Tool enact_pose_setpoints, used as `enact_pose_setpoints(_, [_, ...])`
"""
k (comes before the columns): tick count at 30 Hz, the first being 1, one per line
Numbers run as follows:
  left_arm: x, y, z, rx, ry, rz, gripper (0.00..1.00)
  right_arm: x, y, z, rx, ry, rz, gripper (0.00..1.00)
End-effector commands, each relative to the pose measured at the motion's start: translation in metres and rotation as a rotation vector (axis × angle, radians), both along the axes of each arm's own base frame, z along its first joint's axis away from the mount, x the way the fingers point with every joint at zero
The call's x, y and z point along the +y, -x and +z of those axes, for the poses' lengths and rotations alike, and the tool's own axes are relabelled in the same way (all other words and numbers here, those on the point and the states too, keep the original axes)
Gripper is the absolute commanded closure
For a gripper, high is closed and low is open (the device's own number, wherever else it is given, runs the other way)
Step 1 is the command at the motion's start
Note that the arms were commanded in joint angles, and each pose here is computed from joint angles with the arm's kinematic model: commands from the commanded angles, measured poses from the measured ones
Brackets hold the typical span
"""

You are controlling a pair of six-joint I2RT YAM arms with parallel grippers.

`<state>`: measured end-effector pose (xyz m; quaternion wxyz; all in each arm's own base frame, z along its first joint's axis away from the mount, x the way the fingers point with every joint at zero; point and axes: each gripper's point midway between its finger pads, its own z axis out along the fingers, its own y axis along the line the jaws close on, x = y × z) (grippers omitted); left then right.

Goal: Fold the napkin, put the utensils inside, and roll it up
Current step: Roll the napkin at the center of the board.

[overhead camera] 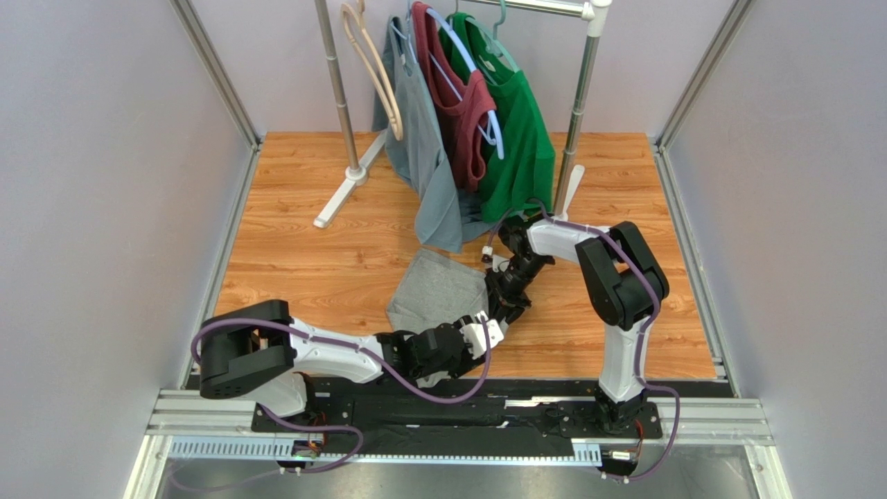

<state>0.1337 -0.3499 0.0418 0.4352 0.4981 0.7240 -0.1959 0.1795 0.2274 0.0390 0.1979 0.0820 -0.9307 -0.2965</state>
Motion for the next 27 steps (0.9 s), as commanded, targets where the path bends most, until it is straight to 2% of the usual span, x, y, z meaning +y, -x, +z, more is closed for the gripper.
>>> enact_pose_setpoints(1, [-0.013, -0.001, 0.011, -0.013, 0.032, -0.006, 0.45, 0.001, -0.006, 0.007, 0.012, -0.02, -0.007, 1.0])
enact_pose_setpoints(9, [-0.013, 0.006, -0.008, 0.047, -0.039, -0.015, 0.46, 0.003, -0.006, 0.01, 0.046, -0.055, -0.03, 1.0])
enact_pose_setpoints(14, [-0.006, 0.002, -0.02, 0.059, -0.093, 0.029, 0.54, 0.004, -0.005, 0.014, 0.066, -0.071, -0.036, 1.0])
enact_pose_setpoints(18, [-0.004, -0.001, -0.024, 0.06, -0.11, 0.055, 0.73, 0.003, -0.002, 0.014, 0.084, -0.084, -0.043, 1.0])
enact_pose_setpoints(21, [-0.006, 0.002, -0.024, 0.066, -0.107, 0.033, 0.94, 0.003, -0.001, 0.015, 0.091, -0.099, -0.045, 1.0])
enact_pose_setpoints(23, [-0.006, 0.006, -0.025, 0.075, -0.105, 0.011, 1.0, 0.006, -0.002, 0.018, 0.085, -0.12, -0.054, 1.0])
enact_pose_setpoints(25, [-0.008, 0.011, -0.022, 0.098, -0.091, -0.026, 1.0, 0.009, -0.008, 0.022, 0.05, -0.152, -0.068, 0.9])
enact_pose_setpoints(26, [-0.007, 0.014, -0.024, 0.121, -0.094, -0.04, 1.0, 0.01, -0.011, 0.025, 0.046, -0.166, -0.085, 0.79])
enact_pose_setpoints(27, [-0.008, 0.016, -0.021, 0.146, -0.081, -0.054, 1.0, 0.011, -0.014, 0.027, 0.032, -0.178, -0.098, 0.74])
